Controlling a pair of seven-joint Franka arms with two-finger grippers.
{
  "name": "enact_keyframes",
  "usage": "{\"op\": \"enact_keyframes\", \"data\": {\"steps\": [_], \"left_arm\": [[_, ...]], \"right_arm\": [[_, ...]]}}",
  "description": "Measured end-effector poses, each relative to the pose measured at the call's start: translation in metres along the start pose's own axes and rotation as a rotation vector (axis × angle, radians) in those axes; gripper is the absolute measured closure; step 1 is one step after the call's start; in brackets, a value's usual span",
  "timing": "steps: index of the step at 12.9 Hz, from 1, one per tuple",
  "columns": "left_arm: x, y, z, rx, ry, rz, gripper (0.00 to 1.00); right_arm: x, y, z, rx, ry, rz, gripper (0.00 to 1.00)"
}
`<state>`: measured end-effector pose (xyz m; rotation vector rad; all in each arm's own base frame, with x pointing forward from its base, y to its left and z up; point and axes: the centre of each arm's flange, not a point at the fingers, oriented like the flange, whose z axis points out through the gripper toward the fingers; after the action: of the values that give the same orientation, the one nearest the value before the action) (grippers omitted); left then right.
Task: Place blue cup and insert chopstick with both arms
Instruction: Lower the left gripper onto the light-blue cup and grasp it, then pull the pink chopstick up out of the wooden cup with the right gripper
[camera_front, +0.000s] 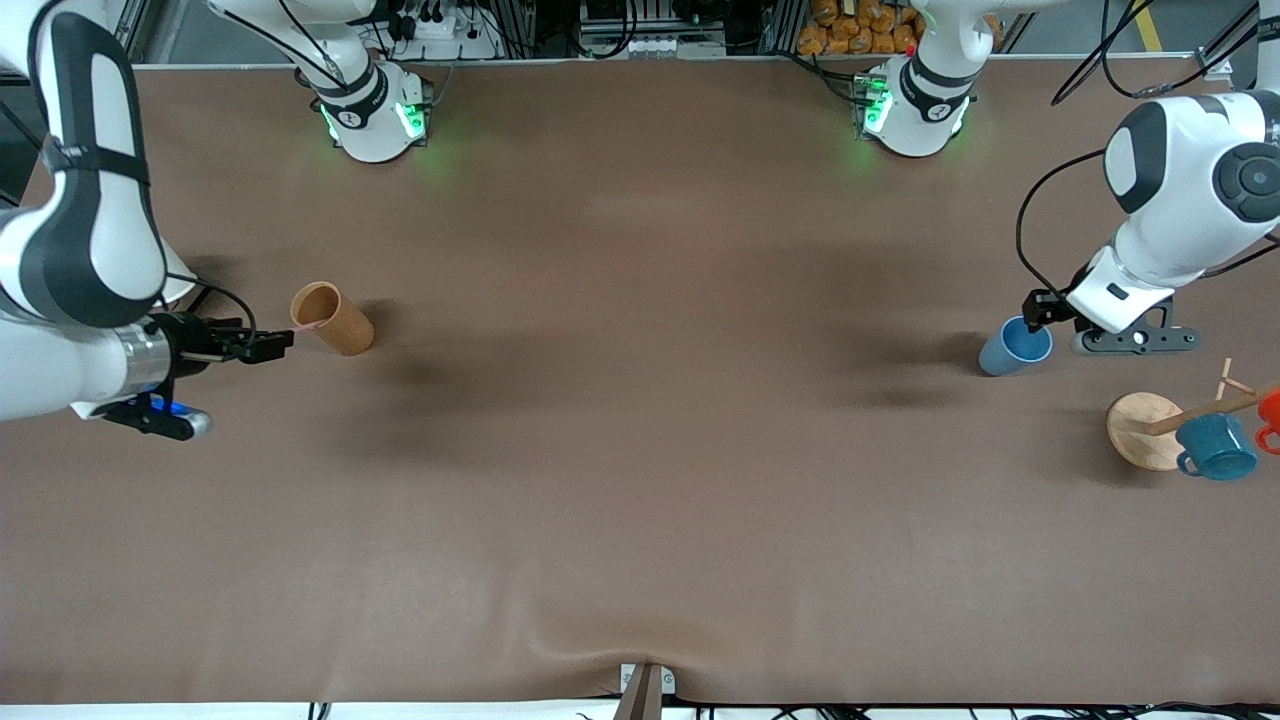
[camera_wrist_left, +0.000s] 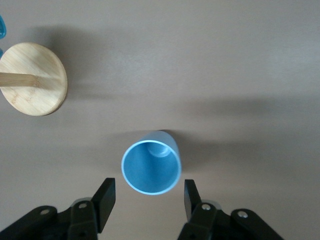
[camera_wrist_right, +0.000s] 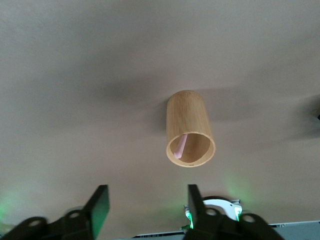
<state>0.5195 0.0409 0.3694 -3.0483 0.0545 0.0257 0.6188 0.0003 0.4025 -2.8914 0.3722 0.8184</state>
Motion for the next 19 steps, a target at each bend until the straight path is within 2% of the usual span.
{"op": "enact_keyframes", "data": {"steps": [2,3,4,6,11,12,13,16,19], "left_arm": [[0.001,-0.009,0.021,-0.003,0.004,0.0,0.41],[0.001,-0.01,0.031,-0.005,0.0,-0.003,0.5],[0.0,-0.01,0.04,-0.007,-0.007,-0.003,0.55],[-0.004,-0.008,0.053,-0.01,-0.02,0.0,0.59],[-0.007,-0.014,0.087,-0.017,-0.024,-0.014,0.63],[-0.007,-0.017,0.091,-0.018,-0.027,-0.019,0.63],[-0.007,-0.017,0.091,-0.018,-0.026,-0.02,0.63],[-0.006,-0.017,0.09,-0.018,-0.021,-0.02,0.63],[-0.005,-0.018,0.087,-0.017,-0.014,-0.02,0.63]], "right_arm": [[0.01,0.001,0.015,-0.039,-0.029,0.011,0.36],[0.014,0.0,0.023,-0.061,-0.041,0.015,0.43],[0.017,0.0,0.031,-0.073,-0.054,0.018,0.44],[0.022,0.001,0.042,-0.094,-0.071,0.021,0.46],[0.029,0.005,0.055,-0.122,-0.06,0.028,0.63],[0.03,0.006,0.057,-0.123,-0.06,0.028,0.63],[0.03,0.006,0.058,-0.124,-0.06,0.029,0.68],[0.03,0.006,0.058,-0.124,-0.059,0.029,0.73],[0.031,0.007,0.059,-0.124,-0.059,0.031,0.83]]}}
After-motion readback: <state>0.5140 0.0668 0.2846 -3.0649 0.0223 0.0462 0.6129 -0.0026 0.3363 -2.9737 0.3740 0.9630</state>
